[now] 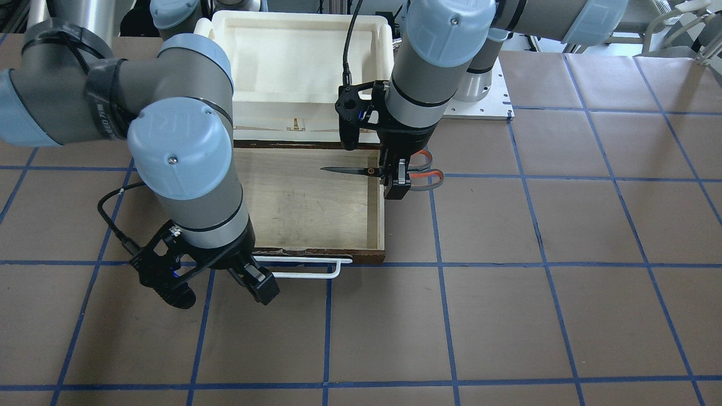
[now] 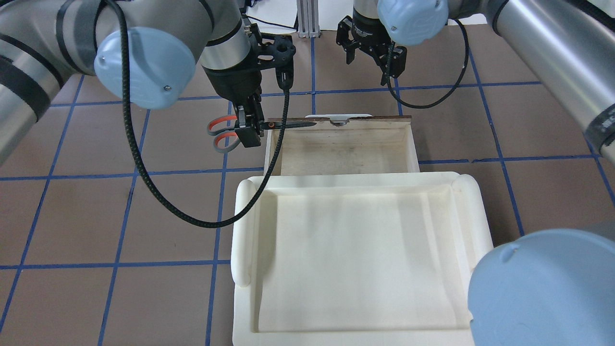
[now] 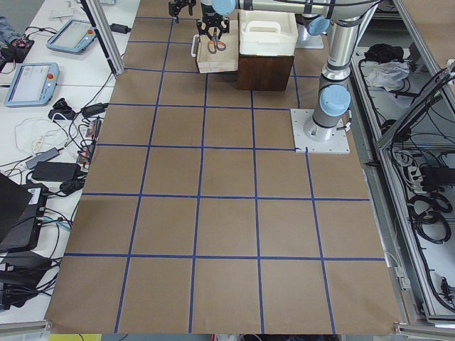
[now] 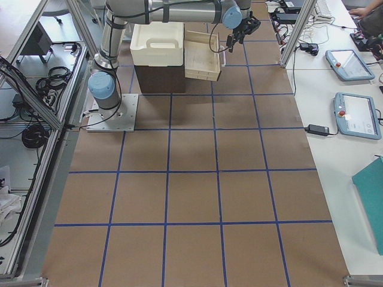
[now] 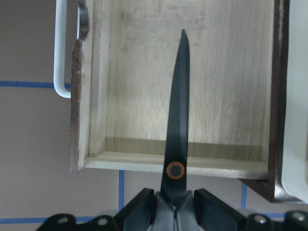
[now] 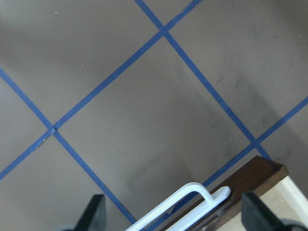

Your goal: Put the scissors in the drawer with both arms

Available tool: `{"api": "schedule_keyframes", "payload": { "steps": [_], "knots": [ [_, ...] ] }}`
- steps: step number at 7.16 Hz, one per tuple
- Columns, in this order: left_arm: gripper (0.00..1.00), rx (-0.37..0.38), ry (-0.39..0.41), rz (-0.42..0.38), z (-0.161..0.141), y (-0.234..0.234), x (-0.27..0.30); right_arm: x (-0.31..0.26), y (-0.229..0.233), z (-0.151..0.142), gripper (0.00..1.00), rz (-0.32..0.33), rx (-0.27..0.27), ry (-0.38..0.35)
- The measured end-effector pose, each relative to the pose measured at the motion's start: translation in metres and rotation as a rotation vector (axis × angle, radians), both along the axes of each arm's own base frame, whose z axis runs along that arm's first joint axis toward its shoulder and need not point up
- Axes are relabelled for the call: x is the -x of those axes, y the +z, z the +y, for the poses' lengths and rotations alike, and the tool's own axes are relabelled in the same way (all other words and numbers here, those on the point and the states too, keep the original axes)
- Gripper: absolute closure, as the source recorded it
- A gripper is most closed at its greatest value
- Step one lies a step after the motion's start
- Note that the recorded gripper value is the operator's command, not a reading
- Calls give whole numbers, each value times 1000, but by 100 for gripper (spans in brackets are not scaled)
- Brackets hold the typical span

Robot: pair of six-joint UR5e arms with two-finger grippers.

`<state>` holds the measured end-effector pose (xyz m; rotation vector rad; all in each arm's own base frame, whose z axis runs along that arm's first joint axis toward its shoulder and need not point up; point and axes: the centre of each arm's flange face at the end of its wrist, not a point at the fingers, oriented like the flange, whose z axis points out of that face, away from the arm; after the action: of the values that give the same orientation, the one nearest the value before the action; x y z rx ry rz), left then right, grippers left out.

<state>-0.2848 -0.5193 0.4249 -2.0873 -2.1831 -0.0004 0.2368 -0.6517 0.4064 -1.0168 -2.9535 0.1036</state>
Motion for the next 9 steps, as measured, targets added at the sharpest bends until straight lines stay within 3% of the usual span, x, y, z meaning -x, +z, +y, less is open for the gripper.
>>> {"api": "schedule_keyframes", "payload": {
  "steps": [3, 5, 7, 9],
  "knots": [
    [88, -27, 10, 13, -16, -46, 63, 61, 44, 19, 0, 22, 4, 328],
    [88, -70, 12, -8, -7, -80, 105, 84, 67, 42, 0, 38, 18, 551],
    [88, -96, 26, -16, 2, -97, 127, 86, 68, 61, 0, 23, 16, 612],
    [87, -111, 22, -24, 7, -110, 134, 85, 67, 71, 0, 10, 11, 623]
  ]
}}
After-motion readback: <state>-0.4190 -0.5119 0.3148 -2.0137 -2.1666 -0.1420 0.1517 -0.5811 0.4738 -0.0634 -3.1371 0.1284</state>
